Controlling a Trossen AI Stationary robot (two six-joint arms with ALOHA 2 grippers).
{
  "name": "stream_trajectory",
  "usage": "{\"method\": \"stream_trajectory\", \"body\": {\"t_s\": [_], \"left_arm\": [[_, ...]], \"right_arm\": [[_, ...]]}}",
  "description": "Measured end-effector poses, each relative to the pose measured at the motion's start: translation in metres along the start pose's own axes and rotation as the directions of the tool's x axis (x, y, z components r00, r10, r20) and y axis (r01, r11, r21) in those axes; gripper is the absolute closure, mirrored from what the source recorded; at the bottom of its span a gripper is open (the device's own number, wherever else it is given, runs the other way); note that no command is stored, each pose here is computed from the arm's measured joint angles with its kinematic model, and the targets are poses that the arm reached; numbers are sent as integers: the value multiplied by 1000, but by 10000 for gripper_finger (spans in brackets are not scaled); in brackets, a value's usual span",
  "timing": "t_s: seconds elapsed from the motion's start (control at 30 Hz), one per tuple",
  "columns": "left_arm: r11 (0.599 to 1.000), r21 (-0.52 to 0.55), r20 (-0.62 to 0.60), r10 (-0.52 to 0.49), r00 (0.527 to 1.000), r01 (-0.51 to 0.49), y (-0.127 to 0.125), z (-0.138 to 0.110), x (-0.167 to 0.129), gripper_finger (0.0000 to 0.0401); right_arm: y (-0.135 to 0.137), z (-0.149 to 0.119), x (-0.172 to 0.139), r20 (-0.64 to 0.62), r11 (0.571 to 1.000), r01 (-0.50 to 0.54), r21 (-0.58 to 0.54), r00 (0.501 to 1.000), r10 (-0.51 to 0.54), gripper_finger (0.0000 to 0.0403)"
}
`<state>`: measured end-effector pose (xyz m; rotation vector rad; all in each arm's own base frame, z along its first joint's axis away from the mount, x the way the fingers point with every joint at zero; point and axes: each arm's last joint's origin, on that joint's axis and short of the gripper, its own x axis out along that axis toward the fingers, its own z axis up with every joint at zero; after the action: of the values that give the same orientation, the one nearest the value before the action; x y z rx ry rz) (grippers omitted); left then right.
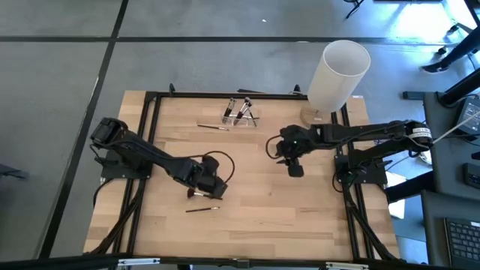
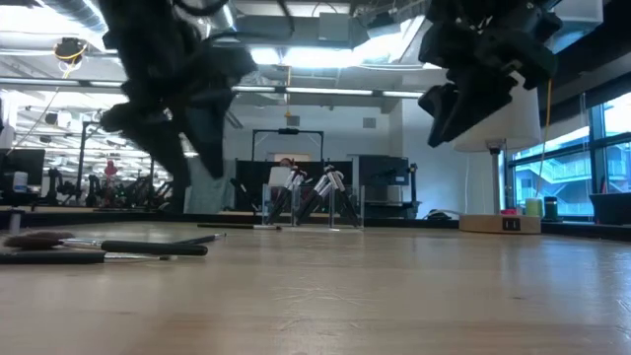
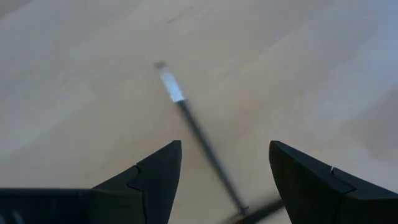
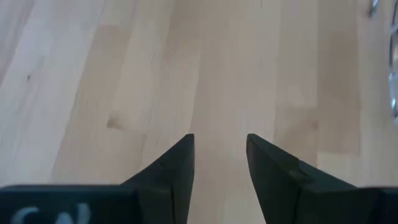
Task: Pick & Place Makeup Brushes
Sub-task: Put the liner brush into the transparent organizer
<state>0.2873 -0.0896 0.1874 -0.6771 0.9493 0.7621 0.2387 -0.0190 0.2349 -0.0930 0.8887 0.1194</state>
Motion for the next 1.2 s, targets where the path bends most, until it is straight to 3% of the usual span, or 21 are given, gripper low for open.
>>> {"method": "stream_trajectory", "body": {"t_s": [0.17, 0.33, 0.47, 0.63, 1.0, 1.2], "left_arm": [[984, -107, -13, 143, 990, -144, 10, 1, 16, 164], [969, -182, -40, 160, 986, -165, 11, 10, 36, 168], [980, -147, -58, 129, 990, -137, 8, 15, 48, 191], [978, -123, -90, 159, 983, -169, 10, 15, 62, 238], [977, -21, -96, 208, 973, -211, 11, 10, 73, 355], [970, 7, 13, 241, 970, -242, 15, 17, 68, 389]], "right_arm": [[-1, 6, 0, 58, 1000, 13, -18, 998, -12, 258], [-1, 5, 0, 46, 1000, 11, -18, 999, -10, 258], [-2, 4, 0, 35, 999, 38, -18, 999, -37, 258], [-3, 2, 0, 9, 996, 89, -17, 996, -89, 258], [2, -11, -17, -87, 997, 70, -8, 994, -71, 258], [8, -13, -62, 77, 995, 104, 12, 992, -105, 258]]}}
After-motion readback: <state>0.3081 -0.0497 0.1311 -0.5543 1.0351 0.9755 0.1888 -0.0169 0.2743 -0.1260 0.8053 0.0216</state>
